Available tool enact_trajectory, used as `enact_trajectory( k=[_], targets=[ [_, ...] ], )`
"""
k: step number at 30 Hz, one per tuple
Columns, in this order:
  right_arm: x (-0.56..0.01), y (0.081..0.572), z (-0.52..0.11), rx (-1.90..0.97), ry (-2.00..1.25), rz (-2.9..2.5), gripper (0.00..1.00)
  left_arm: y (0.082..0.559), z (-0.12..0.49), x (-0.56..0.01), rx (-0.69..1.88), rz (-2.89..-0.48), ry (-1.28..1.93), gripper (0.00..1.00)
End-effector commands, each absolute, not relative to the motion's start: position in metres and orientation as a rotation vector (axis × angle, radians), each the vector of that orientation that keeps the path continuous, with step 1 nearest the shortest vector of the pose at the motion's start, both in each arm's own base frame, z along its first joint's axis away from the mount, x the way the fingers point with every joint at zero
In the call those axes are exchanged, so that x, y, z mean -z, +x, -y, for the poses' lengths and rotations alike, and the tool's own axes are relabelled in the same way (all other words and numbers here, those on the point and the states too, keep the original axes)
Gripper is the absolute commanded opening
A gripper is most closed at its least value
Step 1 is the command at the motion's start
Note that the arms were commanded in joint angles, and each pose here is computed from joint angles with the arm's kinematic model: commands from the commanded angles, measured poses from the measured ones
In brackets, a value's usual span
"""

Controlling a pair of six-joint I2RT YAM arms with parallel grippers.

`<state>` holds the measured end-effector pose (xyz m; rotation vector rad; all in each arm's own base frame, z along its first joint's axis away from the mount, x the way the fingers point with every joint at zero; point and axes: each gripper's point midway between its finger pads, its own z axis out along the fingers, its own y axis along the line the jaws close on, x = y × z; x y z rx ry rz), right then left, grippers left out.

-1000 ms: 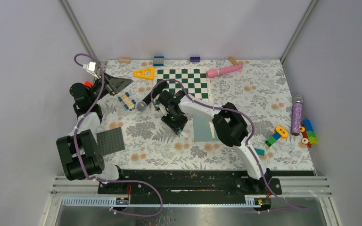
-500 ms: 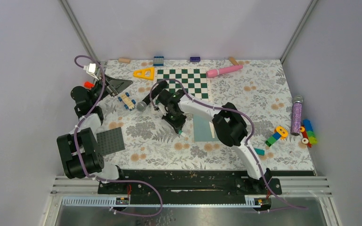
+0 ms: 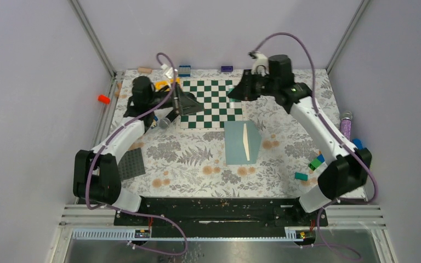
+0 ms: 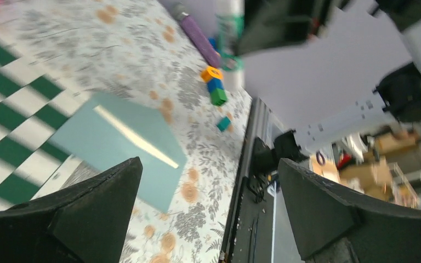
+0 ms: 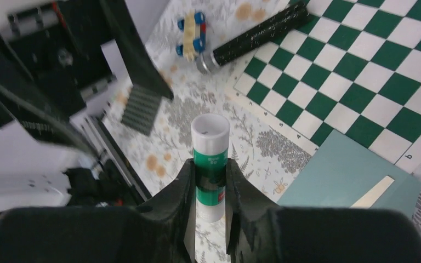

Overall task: Place the letter into the envelope and seal it
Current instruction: Pick up the solid glue from the center of the board.

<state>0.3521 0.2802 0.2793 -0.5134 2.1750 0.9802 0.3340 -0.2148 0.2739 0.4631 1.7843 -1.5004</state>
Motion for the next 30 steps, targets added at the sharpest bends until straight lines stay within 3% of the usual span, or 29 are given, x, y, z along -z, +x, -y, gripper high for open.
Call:
enact_trajectory(
  k=[1, 10, 16, 30],
  targets=[
    [-0.310, 0.361, -0.265, -1.330, -0.241, -1.991, 0.00, 0.322, 0.260, -0.281, 1.530, -1.779, 0.684, 0.99],
    [-0.305, 0.354, -0.256, -1.627, -0.036, -1.774, 0.00, 0.313, 0.324, -0.279, 1.743, -1.793, 0.694, 0.99],
    [-0.295, 0.355, -0.254, -1.641, 0.014, -1.762, 0.00, 0.305, 0.342, -0.267, 1.786, -1.832, 0.675, 0.96],
    [-0.274, 0.346, -0.275, -1.628, -0.026, -1.804, 0.00, 0.300, 0.347, -0.279, 1.851, -1.790, 0.680, 0.64]
  ],
)
